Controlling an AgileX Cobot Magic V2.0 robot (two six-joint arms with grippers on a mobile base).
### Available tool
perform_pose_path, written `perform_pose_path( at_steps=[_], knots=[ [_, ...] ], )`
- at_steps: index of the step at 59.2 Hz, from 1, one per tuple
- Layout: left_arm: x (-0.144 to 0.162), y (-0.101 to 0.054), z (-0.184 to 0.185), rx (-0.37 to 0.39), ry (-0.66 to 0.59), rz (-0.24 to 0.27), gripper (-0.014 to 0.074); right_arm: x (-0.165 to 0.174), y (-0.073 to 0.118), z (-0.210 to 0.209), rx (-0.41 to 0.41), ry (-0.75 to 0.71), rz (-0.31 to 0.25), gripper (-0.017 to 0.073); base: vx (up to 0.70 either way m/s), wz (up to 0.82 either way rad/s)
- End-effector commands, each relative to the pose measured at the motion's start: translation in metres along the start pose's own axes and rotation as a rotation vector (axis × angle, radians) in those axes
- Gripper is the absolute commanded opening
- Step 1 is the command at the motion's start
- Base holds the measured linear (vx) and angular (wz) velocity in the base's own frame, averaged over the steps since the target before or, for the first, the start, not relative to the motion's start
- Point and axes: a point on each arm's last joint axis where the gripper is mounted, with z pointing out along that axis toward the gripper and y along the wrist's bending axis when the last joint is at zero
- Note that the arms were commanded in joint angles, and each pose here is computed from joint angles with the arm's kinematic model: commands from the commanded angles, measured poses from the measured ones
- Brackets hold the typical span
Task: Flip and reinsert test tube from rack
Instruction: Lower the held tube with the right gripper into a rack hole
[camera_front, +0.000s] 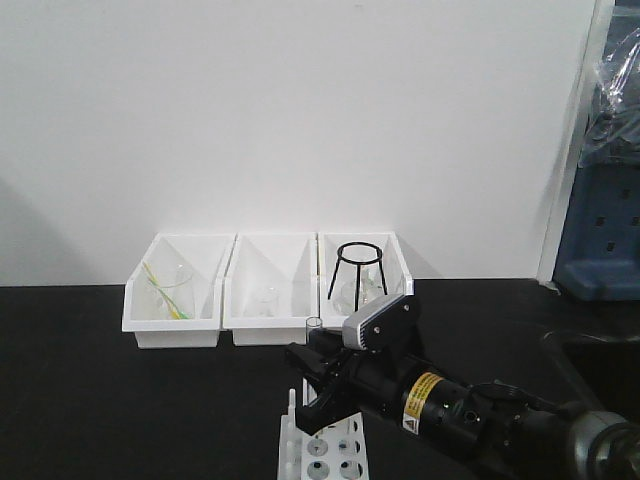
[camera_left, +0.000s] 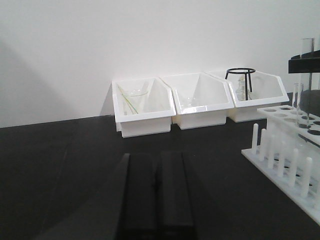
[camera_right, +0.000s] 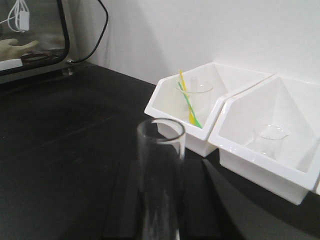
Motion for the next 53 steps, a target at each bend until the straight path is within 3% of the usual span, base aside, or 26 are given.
perform_pose_path(
  at_steps=[1,42,53],
  knots=[
    [-0.01,0.0,-0.001,-0.002,-0.095,-0.002,-0.0006,-0.033,0.004,-0.003,-0.05,-0.17,-0.029,-0.001,0.0,0.0],
    [-0.01,0.0,-0.001,-0.002,-0.095,-0.002,-0.0006,0.003,-0.001,0.008,-0.038,-0.059,0.008,-0.0003,0.0,0.0],
    [-0.01,0.0,-0.001,-0.002,-0.095,-0.002,-0.0006,0.004,-0.001,0.008,-0.036,-0.055,0.008,0.0054,0.0,0.0]
  ],
)
